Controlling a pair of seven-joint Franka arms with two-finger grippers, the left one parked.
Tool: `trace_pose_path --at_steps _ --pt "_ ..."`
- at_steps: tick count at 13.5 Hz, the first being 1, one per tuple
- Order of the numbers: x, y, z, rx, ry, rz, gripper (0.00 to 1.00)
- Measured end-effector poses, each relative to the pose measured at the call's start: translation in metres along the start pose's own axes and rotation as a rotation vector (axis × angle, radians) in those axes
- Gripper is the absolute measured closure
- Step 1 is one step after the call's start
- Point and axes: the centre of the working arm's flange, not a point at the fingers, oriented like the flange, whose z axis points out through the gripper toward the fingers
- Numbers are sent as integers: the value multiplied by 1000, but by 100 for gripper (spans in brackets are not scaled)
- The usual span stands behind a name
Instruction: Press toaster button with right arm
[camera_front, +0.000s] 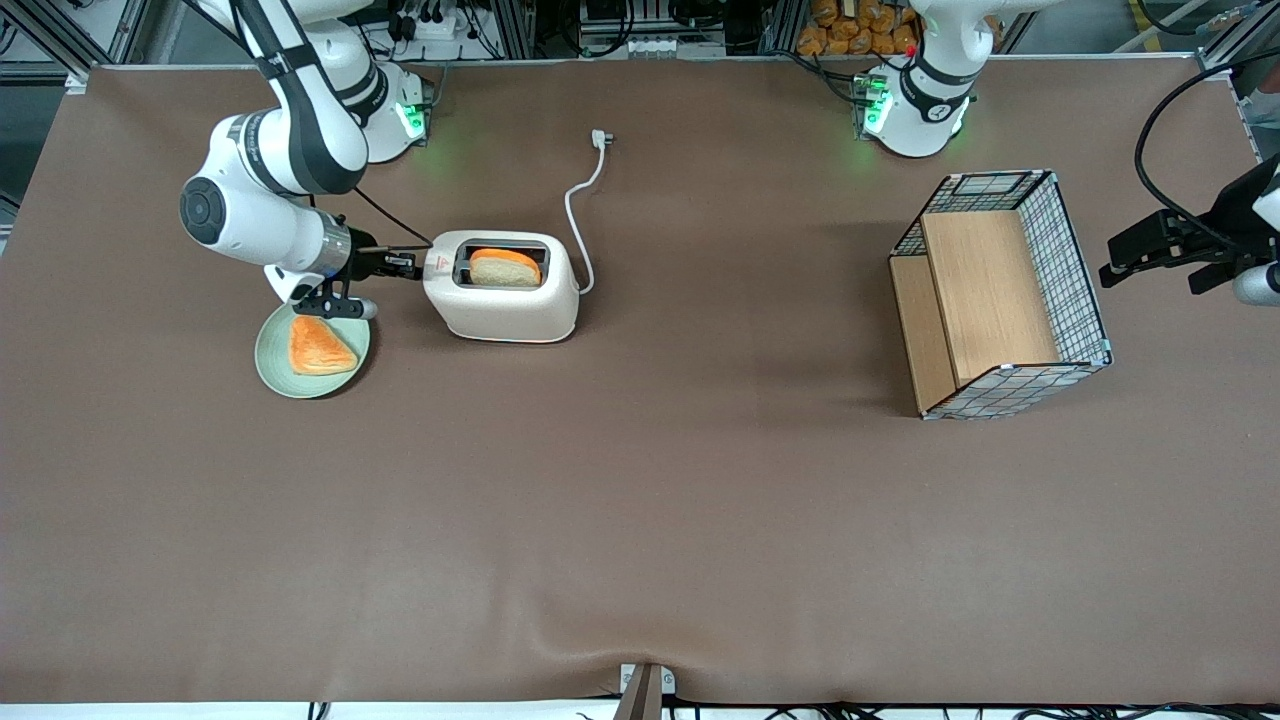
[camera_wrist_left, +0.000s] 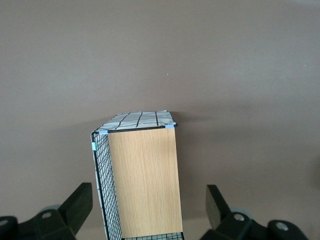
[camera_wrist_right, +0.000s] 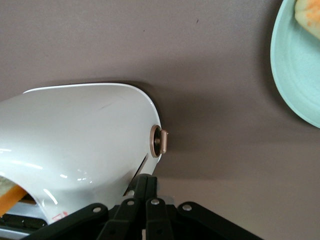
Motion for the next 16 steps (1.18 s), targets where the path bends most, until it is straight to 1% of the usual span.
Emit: trace_pose_path --at_steps 7,16 --pt "4 2 5 -3 9 0 99" --pt "7 6 13 11 9 -20 99"
